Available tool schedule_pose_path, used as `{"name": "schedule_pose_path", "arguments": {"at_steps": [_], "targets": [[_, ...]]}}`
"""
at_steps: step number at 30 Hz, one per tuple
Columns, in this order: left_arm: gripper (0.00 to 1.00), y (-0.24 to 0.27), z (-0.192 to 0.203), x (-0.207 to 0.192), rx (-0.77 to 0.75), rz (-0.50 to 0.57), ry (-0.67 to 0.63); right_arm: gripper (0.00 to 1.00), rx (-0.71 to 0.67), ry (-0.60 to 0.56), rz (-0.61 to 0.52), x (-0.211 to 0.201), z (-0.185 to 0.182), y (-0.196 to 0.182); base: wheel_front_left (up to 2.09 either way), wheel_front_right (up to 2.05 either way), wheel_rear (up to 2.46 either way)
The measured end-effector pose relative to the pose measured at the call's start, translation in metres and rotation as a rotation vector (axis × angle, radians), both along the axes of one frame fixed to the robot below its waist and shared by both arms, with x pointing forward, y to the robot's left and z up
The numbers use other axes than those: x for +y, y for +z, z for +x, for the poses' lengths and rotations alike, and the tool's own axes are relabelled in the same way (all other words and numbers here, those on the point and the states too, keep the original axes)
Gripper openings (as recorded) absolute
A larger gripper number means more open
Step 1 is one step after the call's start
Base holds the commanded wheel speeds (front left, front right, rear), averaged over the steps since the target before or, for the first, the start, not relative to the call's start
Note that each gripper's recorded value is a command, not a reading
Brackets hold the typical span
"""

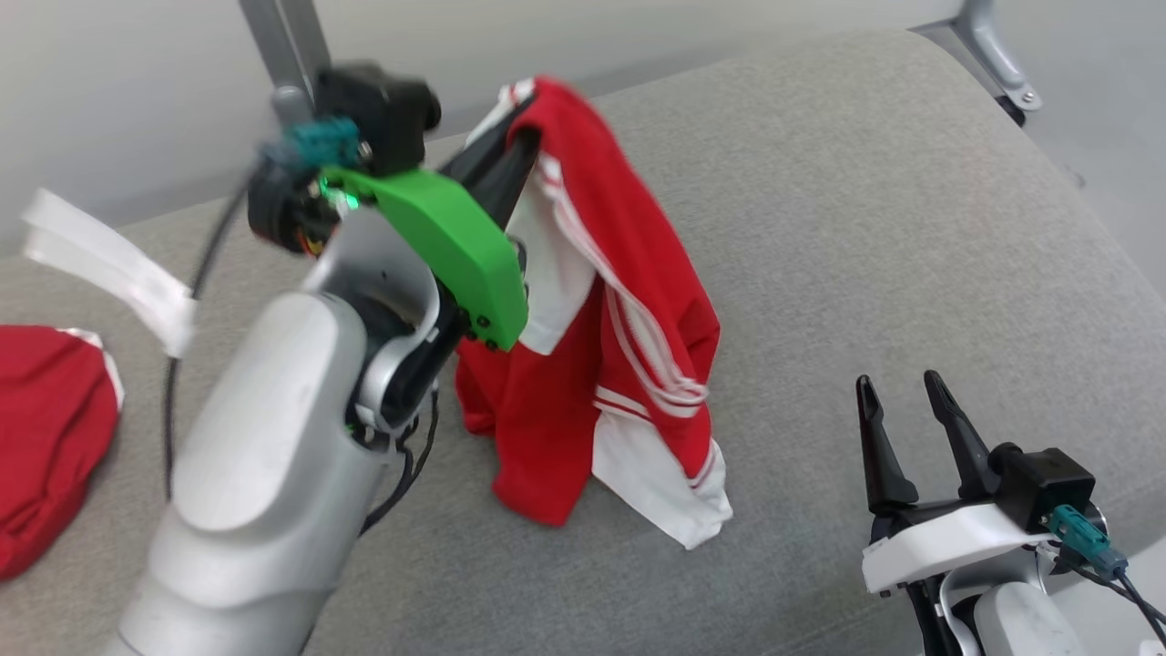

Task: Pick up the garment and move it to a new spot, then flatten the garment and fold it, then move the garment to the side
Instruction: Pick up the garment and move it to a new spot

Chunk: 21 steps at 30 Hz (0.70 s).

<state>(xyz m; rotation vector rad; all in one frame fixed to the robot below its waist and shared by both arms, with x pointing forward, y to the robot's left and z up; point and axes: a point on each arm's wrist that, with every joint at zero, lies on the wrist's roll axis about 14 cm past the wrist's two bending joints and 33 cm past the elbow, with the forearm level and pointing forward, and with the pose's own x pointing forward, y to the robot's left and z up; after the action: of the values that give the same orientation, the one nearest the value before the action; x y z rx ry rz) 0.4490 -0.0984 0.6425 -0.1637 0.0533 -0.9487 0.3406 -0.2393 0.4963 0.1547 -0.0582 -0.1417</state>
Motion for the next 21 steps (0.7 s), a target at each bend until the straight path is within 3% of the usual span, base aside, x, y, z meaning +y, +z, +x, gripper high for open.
{"name": "schedule_pose_path", "arguments": {"at_steps": [3, 7, 9, 10, 15, 21], "targets": [[0.0, -0.077, 0.012, -0.008, 0.125, 0.096, 0.05, 1.0, 0.015, -0.02, 0.011, -0.005, -0.006, -0.005, 0.0, 0.0, 0.0], [0.0, -0.139, 0.001, -0.019, 0.231, 0.127, 0.047, 1.0, 0.032, -0.026, 0.017, -0.005, -0.01, -0.01, 0.0, 0.0, 0.0], [0.42, -0.155, -0.002, -0.02, 0.231, 0.126, 0.051, 1.0, 0.036, -0.022, 0.019, -0.003, -0.01, -0.011, 0.0, 0.0, 0.0], [1.0, -0.157, -0.002, -0.019, 0.221, 0.12, 0.054, 1.0, 0.037, -0.022, 0.02, -0.003, -0.01, -0.011, 0.0, 0.0, 0.0], [1.0, -0.155, -0.004, -0.012, 0.151, 0.069, 0.082, 1.0, 0.038, -0.014, 0.014, -0.002, -0.008, -0.012, 0.0, 0.0, 0.0], [1.0, -0.143, -0.006, 0.022, 0.093, -0.02, 0.215, 1.0, 0.023, 0.01, -0.015, 0.004, -0.006, -0.007, 0.0, 0.0, 0.0]]}}
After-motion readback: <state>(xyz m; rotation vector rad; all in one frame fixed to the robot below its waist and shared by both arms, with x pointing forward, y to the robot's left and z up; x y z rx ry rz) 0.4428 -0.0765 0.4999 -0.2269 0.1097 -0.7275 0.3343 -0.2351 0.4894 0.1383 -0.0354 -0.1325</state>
